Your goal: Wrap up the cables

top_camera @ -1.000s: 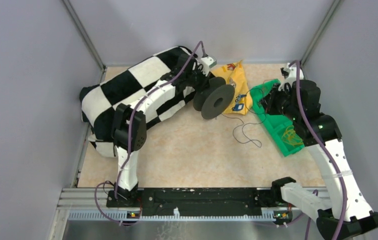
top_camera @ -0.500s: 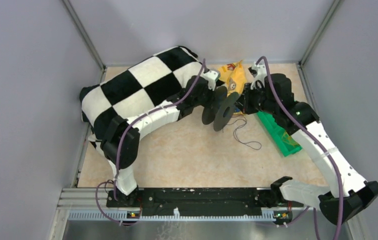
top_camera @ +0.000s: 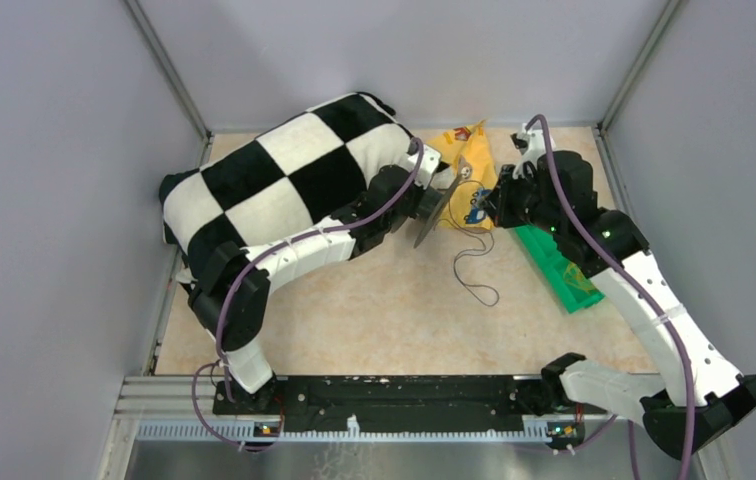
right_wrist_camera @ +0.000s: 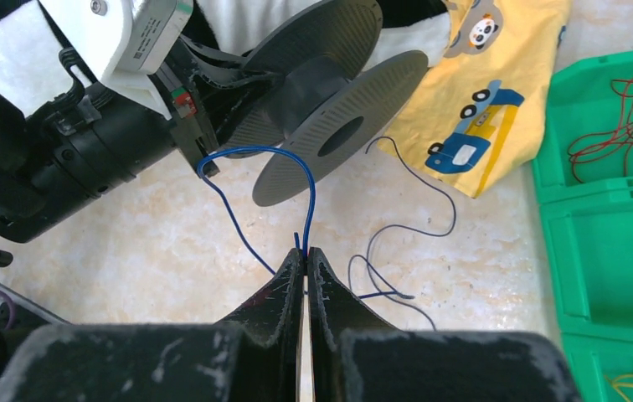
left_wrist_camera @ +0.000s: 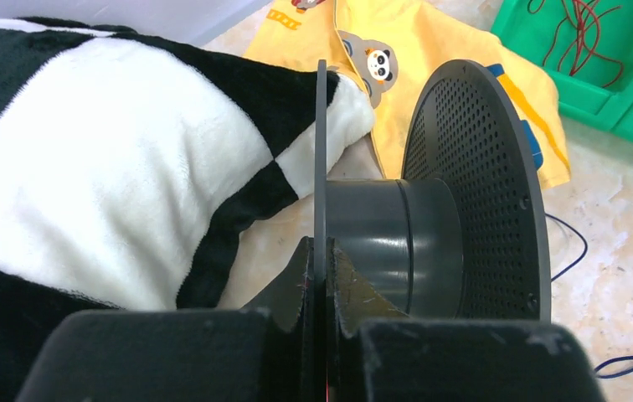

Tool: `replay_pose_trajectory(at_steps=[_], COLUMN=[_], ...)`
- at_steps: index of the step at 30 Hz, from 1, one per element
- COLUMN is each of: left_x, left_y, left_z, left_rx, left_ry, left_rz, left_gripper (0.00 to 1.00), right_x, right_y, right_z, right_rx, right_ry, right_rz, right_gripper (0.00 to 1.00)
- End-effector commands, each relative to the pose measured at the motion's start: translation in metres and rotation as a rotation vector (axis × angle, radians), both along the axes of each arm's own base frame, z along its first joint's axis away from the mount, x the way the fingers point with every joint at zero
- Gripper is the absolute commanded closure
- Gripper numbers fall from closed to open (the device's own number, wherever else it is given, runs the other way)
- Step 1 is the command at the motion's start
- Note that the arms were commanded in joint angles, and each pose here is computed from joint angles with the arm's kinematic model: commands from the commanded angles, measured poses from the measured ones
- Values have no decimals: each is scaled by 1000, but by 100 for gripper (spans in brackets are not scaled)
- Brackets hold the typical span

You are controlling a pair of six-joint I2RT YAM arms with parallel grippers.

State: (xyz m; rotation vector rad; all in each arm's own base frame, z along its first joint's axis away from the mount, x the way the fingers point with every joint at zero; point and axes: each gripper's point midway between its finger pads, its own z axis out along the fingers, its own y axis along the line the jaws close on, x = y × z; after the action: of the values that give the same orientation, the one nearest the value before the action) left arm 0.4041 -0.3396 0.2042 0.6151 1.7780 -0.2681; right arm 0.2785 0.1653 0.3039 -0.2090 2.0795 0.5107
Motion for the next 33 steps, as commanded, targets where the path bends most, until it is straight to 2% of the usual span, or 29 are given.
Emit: replay_pose_trajectory(at_steps=[1, 8, 10, 13, 18, 22, 26, 28, 33], left_x=[14, -4, -9, -13, -15, -20, -23, -23, -22], left_y=[-15, -36, -37, -31, -26, -21, -3, 6, 28], left_z=[57, 41, 37, 32, 20, 12, 27, 29, 24], left_rx=[-64, -1, 10, 20, 23, 45, -20, -31, -12], left_ry=[-166, -157, -137, -100, -66, 38, 91, 99, 110], left_rz=[-39, -325, -415, -467, -488, -552, -579, -547, -433], left_gripper=[100, 100, 100, 100, 100, 100, 100, 100, 100], right_x=[-5, -17, -24, -31, -23, -14, -13, -11, -15], right_y=[-12, -24, -17, -2, 11, 6, -12, -25, -31], right_z=[8, 8, 6, -5, -18, -12, 1, 3, 9], right_rx=[-23, -101, -103, -76, -53, -59, -95, -123, -119], right_ry=[-36, -56, -48, -4, 48, 25, -24, -40, -59], right_rz=[-39, -1, 60, 151, 171, 123, 43, -20, -39], right_gripper=[100, 100, 100, 100, 100, 100, 100, 100, 100])
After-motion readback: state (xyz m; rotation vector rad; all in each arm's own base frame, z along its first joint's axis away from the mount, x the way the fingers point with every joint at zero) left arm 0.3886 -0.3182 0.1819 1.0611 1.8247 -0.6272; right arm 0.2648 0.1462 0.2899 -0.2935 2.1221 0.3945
